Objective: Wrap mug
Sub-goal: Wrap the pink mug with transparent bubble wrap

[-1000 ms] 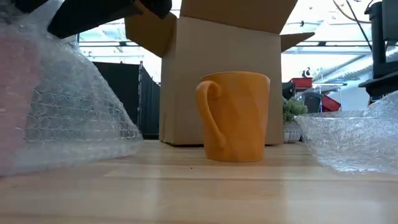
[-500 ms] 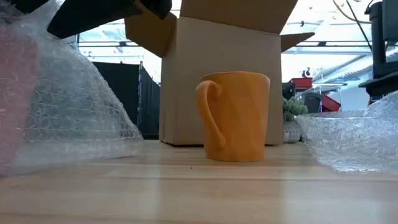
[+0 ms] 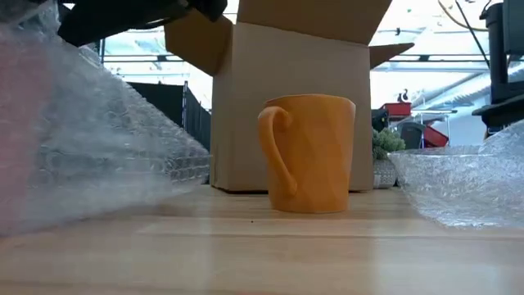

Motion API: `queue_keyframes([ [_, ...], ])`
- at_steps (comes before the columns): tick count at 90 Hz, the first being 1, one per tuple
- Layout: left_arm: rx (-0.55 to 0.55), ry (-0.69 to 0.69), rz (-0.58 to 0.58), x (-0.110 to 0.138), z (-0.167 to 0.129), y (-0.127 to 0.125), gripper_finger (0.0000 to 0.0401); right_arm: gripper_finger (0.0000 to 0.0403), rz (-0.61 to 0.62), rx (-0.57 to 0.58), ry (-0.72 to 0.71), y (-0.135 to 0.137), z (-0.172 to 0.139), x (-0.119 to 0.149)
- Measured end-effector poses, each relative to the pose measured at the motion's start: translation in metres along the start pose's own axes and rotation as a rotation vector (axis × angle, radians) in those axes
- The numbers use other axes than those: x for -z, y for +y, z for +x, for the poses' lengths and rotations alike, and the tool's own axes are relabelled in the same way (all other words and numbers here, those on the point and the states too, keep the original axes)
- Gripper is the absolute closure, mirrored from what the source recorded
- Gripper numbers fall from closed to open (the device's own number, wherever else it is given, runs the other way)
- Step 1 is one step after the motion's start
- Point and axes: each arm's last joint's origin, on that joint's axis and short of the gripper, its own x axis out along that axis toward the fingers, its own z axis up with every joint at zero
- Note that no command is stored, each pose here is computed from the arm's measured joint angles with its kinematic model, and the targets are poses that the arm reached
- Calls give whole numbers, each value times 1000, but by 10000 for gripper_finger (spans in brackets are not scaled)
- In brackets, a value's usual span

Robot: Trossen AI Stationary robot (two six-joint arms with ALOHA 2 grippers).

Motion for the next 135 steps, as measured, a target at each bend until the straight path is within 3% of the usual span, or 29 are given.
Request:
queue_keyframes([
  [16,6,-19,7,-2,4,1,260,211,-14,-1,0,0,0,0],
  [37,28,-18,12,-4,5,0,362,211,-48,-21,0,4,-4,0],
  [60,32,-15,26,-4,5,0,362,211,-133,-45,14,5,-27,-5],
  [78,53,-12,101,-4,4,-1,363,211,-216,-66,19,11,-50,-7],
  [89,62,-8,126,-4,4,-2,363,211,-279,-148,-39,20,-58,-12],
  [105,72,-14,179,-5,5,-2,335,211,-513,-186,-80,38,-37,0],
  [119,75,-19,207,-4,5,-3,331,211,-663,-106,-74,33,-24,3],
  [135,79,-17,247,0,2,-7,332,211,-727,-106,-87,32,-19,3],
])
